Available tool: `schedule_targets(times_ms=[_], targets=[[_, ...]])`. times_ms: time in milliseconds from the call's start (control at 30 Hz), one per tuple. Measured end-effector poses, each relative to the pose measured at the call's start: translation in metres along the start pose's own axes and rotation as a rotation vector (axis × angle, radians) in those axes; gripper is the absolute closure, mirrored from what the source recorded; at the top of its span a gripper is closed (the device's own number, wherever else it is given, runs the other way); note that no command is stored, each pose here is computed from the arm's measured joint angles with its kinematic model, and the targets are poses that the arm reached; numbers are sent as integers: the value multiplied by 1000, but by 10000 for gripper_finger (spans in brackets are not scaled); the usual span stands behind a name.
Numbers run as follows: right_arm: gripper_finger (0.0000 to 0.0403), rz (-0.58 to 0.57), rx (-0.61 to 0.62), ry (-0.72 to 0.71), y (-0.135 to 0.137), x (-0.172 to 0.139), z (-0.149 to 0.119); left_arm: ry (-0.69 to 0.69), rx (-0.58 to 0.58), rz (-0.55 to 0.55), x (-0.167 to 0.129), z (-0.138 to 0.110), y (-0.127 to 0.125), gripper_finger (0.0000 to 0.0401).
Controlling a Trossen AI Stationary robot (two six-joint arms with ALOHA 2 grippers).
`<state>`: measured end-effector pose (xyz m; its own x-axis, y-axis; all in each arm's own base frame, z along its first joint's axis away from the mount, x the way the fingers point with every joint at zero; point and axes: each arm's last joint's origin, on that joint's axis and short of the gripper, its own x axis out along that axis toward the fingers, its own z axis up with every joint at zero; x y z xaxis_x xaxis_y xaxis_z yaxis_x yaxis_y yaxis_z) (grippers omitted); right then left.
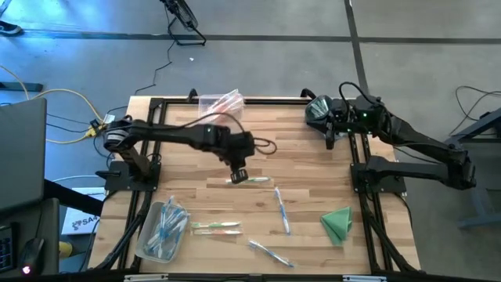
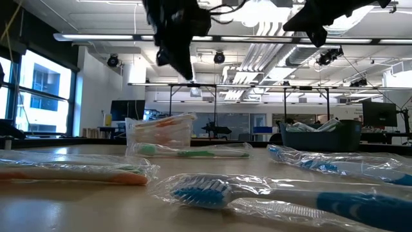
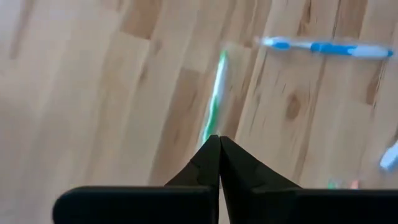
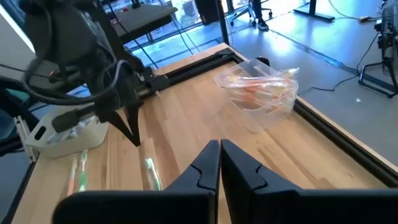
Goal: Pick & Place Toothbrushes
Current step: Put the top green toothbrush into the blue bin
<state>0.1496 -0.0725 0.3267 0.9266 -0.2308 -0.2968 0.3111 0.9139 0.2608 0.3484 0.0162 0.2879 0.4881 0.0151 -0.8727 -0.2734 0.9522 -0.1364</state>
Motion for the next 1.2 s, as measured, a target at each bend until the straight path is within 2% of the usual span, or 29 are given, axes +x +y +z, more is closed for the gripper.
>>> schedule_targets(times_ms=[67,300,467,633,767,1000,1200], targets=[[397,3,-6,8,0,0,-1,-14,-28,-11,9,-13,-1,401],[398,7,-25,10,1,0,-1,86,-150,34,32,-56,5,401],[399,5,-42,10,1,0,-1,74,-184,31,43,-64,7,401],[398,5,-42,10,1,0,-1,7,-161,-7,44,-57,5,397],[399,5,-42,10,1,0,-1,-12,-155,-61,44,-54,3,362],[399,5,-42,10,1,0,-1,-36,-170,-8,44,-53,4,273],[398,5,-42,10,1,0,-1,-43,-151,-5,44,-53,4,254]])
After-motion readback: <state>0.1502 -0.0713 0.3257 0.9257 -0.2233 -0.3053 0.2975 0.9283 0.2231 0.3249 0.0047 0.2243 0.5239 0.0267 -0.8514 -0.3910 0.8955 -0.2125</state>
